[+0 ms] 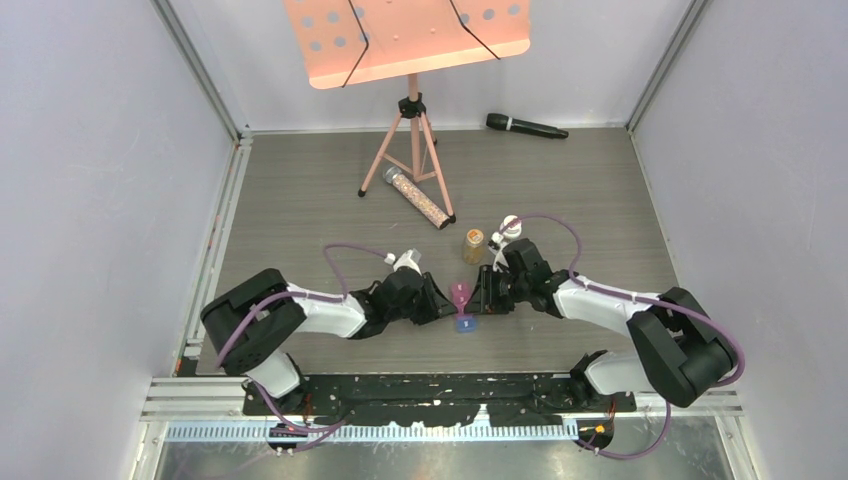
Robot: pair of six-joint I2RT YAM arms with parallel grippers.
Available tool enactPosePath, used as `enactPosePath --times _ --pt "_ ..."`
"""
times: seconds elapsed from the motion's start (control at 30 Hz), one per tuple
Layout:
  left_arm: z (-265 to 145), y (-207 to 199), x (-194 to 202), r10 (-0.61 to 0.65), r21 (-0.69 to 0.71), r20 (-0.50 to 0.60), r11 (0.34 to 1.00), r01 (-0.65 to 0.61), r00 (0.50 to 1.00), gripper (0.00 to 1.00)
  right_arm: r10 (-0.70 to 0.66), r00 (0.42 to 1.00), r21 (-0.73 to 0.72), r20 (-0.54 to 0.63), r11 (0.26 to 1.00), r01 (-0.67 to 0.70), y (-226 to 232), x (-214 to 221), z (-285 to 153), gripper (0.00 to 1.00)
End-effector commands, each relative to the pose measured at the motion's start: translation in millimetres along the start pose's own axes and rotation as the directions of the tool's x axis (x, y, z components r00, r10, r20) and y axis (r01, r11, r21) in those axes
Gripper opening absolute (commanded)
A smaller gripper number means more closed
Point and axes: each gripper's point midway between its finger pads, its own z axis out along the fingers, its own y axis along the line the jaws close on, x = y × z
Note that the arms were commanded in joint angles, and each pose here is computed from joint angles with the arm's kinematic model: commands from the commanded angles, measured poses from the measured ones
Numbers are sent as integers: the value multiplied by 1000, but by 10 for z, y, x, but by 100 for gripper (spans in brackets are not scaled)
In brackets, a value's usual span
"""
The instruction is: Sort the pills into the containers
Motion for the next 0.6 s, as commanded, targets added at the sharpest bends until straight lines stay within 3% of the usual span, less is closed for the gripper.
enactPosePath --times 0.0,0.07,0.13,0.2,0.3,0.43,0.57 --pt "-146 -174 -257 137 -57 81 989 -133 987 34 -53 994 55 93 997 48 76 -319 -92 36" --pt "-239 -273 -411 177 -82 130 982 -168 976 43 -87 988 63 127 995 80 148 -454 -160 44" --pt "-369 -327 -556 244 -133 164 966 -224 956 54 -134 971 101 199 988 116 205 -654 -297 62" --pt "-541 -320 -704 305 -212 193 941 -264 933 64 -183 949 137 258 979 152 280 -841 -466 71" --pt "-877 -238 -930 389 -345 237 890 -297 890 77 -241 922 196 304 963 187 333 -1012 -750 75" --pt "-1414 -210 -1210 494 -471 290 819 -327 820 83 -307 863 325 402 929 179 331 -1244 -1253 76" --pt "-2002 -200 -1424 541 -532 372 790 -304 755 98 -366 721 473 588 879 60 274 -1441 -2088 80"
